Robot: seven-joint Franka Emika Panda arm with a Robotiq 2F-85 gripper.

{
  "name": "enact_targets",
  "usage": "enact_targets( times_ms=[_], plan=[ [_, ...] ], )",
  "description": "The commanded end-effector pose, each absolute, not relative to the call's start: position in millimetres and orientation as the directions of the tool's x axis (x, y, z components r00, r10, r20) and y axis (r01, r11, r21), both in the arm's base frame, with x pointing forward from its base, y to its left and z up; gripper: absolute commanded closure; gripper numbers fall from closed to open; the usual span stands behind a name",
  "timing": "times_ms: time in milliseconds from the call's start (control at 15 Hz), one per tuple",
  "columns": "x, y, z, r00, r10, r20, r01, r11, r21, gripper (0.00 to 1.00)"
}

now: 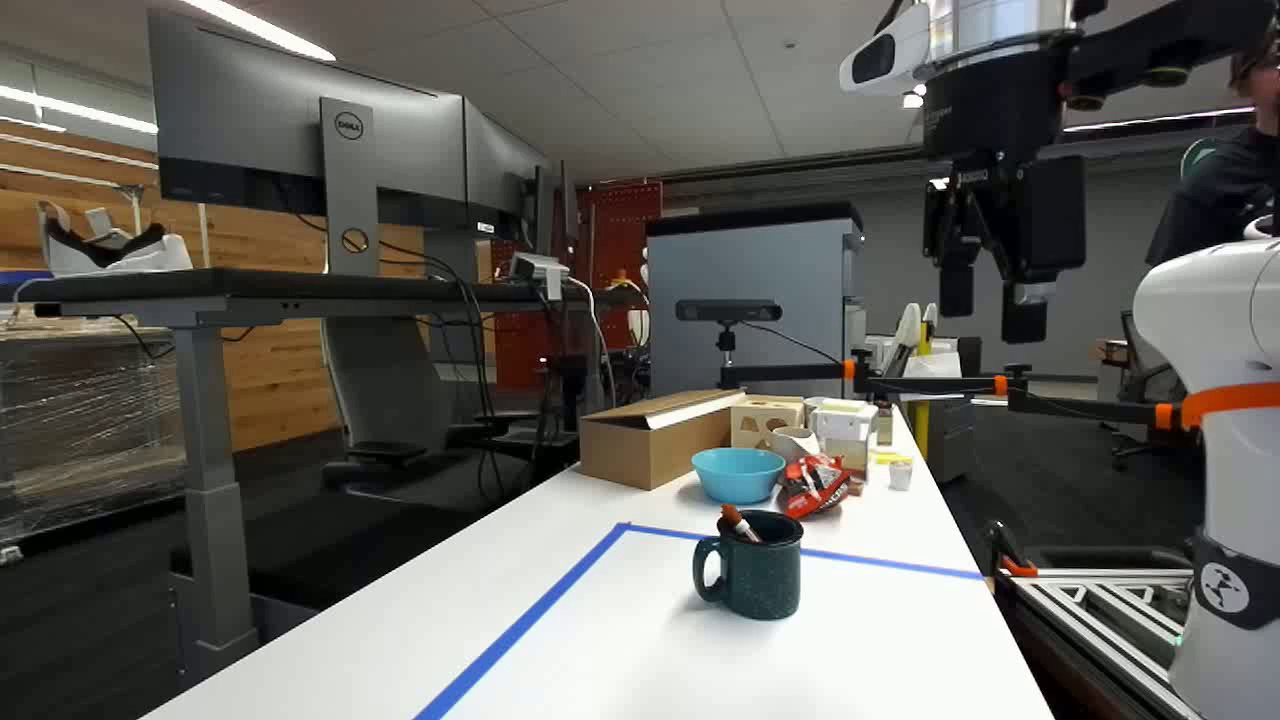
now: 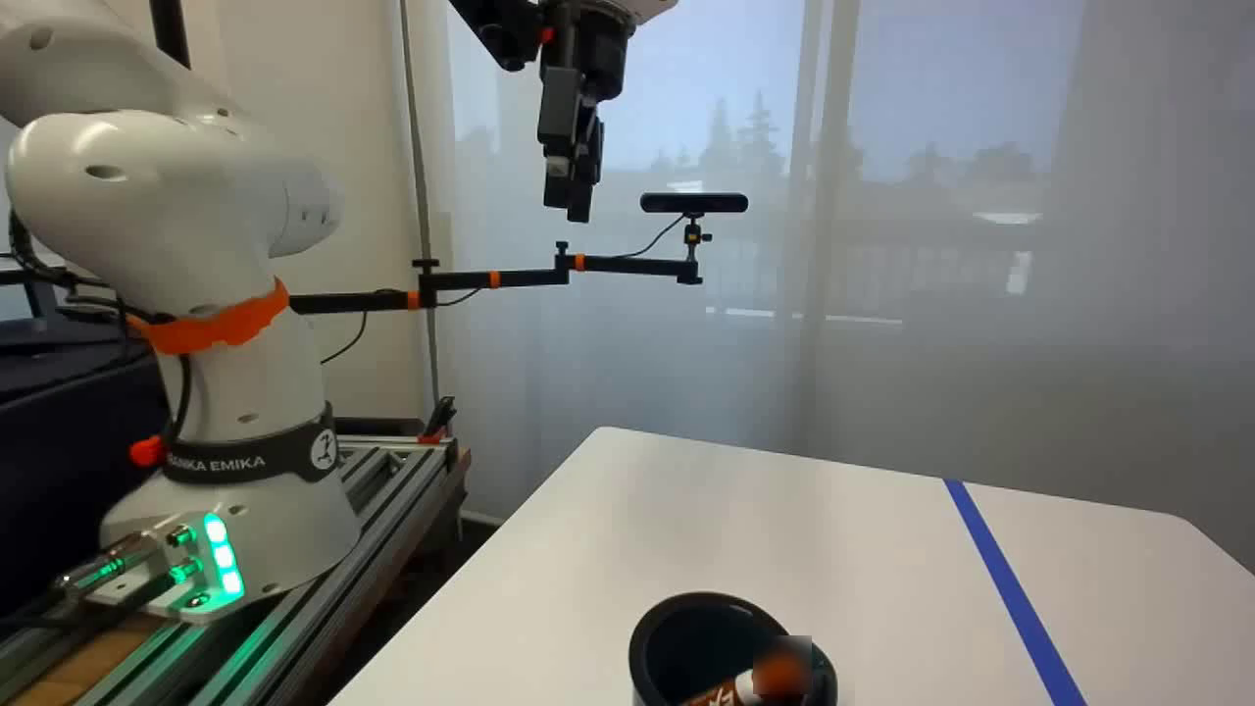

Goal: Remove the marker from the cup and place it on the table

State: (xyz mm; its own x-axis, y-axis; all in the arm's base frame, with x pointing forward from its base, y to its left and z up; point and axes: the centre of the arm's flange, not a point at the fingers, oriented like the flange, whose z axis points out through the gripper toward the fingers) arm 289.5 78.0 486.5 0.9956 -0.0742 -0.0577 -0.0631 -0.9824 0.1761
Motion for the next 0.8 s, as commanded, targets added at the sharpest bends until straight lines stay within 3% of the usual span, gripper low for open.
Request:
enact_targets(
  times_ms=[0, 733],
  plan=[
    [290, 78, 486, 0.996, -0.074, -0.058, -0.063, -0.982, 0.176, 0.00],
    [286, 68, 453, 0.997, -0.073, -0.001, -0.071, -0.979, 0.192, 0.00]
  ],
)
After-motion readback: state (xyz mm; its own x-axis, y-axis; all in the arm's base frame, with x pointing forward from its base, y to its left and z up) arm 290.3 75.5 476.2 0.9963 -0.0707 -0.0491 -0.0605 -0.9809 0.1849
